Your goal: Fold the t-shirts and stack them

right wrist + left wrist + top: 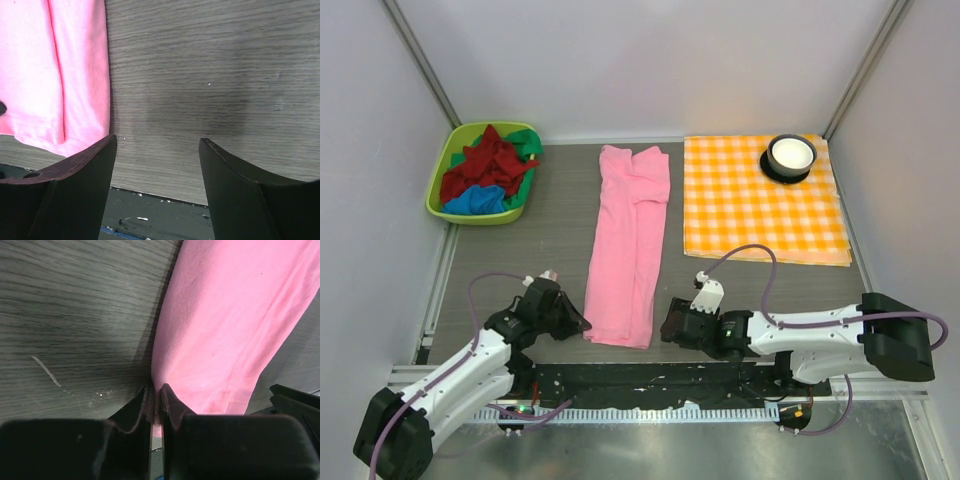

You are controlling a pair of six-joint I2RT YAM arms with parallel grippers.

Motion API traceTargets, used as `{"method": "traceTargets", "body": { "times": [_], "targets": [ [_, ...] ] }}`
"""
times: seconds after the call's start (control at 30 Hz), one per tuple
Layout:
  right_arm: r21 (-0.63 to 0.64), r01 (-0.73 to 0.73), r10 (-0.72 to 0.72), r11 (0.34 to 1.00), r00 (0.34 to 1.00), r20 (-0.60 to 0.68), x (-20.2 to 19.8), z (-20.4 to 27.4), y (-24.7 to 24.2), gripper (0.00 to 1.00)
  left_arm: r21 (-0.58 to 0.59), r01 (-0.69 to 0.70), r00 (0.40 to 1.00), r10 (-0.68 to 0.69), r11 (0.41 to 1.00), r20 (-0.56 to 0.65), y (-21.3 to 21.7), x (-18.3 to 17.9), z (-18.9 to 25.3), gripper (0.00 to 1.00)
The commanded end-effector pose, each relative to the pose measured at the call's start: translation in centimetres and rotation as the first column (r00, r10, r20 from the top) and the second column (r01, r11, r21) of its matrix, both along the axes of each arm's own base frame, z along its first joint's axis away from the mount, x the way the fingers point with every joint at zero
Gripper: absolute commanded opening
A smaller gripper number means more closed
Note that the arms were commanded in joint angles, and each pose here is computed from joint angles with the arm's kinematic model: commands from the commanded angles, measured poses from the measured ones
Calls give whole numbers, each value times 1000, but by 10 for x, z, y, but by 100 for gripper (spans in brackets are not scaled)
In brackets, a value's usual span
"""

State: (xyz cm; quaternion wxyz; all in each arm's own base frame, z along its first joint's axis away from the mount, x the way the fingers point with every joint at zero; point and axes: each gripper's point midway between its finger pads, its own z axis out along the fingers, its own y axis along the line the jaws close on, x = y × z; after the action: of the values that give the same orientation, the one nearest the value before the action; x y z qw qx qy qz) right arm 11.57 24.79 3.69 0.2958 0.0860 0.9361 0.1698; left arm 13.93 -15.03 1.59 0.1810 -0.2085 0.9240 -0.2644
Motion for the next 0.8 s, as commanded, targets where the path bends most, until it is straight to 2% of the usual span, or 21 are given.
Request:
{"method": "traceTargets", "body": {
  "times": [0.0, 0.07, 0.17, 0.5, 0.6, 0.77],
  "targets": [
    [166, 50, -53, 985, 998, 16, 4, 12, 18, 73, 61, 10, 997, -5, 998, -74, 12, -18, -18, 10],
    [225, 45, -50, 973, 999, 15, 4, 16, 28, 75, 46, 4, 997, -1, 999, -71, 9, -18, -16, 6],
    [261, 38, -36, 965, 999, -13, 1, 17, 38, 75, 29, 7, 998, -5, 1000, -69, 2, -20, -13, 6],
    [284, 58, -37, 957, 996, -79, -12, 3, 40, 75, 40, 38, 999, -37, 998, -30, -22, -24, -11, 8],
    [288, 66, -41, 955, 995, -92, -16, 1, 36, 73, 40, 41, 999, -40, 998, -22, -27, -22, -13, 9],
    [288, 72, -44, 955, 994, -104, -18, -5, 33, 59, 42, 57, 998, -56, 997, -28, -34, -22, -15, 9]
  ]
}}
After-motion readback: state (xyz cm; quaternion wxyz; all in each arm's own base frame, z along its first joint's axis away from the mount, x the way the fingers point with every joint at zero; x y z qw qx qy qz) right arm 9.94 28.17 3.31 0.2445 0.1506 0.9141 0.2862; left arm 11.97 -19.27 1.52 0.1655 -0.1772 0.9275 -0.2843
